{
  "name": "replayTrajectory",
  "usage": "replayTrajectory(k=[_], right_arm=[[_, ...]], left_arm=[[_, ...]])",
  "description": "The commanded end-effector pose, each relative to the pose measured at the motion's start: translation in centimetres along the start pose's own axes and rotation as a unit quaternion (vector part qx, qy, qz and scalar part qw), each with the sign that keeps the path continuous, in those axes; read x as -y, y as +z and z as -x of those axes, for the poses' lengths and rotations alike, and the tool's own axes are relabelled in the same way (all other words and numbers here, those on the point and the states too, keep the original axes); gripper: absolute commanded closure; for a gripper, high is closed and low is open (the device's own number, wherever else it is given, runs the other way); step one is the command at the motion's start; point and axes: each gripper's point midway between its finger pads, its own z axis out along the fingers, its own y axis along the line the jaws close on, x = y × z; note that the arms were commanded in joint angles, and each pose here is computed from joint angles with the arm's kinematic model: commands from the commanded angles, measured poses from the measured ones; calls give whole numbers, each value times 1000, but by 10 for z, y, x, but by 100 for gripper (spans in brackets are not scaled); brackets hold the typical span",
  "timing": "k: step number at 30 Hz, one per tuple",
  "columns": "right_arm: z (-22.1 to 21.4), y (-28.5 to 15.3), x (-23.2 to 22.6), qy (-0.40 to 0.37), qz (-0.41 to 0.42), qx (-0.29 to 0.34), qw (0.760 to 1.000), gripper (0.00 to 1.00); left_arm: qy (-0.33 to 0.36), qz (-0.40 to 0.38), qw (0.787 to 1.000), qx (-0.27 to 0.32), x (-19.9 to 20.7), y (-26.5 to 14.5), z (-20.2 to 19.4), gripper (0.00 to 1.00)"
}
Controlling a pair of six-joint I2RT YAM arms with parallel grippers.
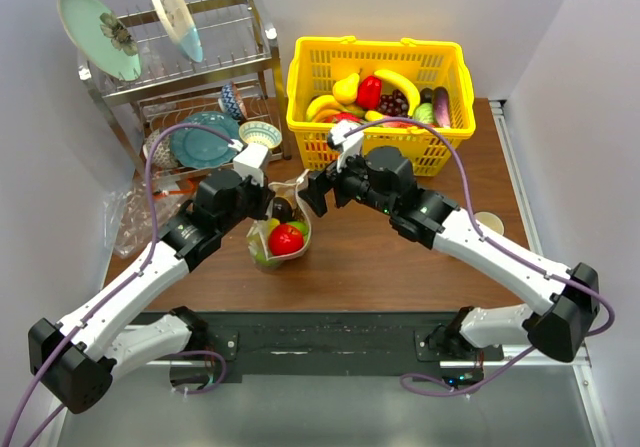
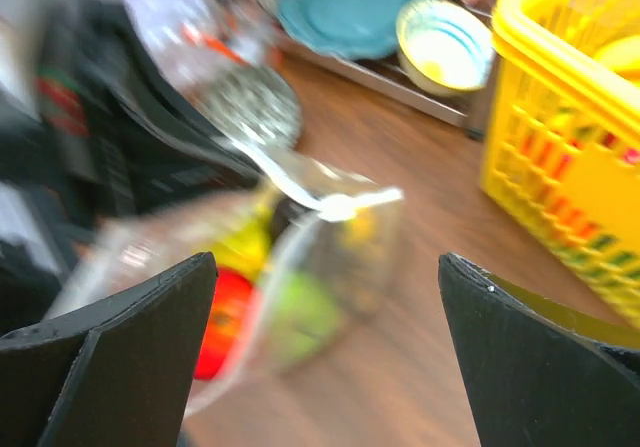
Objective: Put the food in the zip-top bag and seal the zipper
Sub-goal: Place the fake fruit in the zipper food storage bag, then zip the zipper food storage bag at the center of the board.
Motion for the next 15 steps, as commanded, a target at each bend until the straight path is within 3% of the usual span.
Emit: replayTrajectory(k=[1,4,5,12,15], right_arm=[[-29,0,47,-105,-30,-71,992,4],[-32,1,59,-83,24,-59,995,5],[-40,1,52,-94,65,-58,992,5],[-31,8,39,-242,148,33,958,4],[-35,15,37,-265,196,24,944,5]], left_arm=[[6,-19,999,27,5,-2,11,100],[8,-24,999,24,6,0,9,100],[7,-26,999,22,7,1,8,100],[11,-37,999,13,11,4,4,100],[13,-42,999,13,13,5,4,100]])
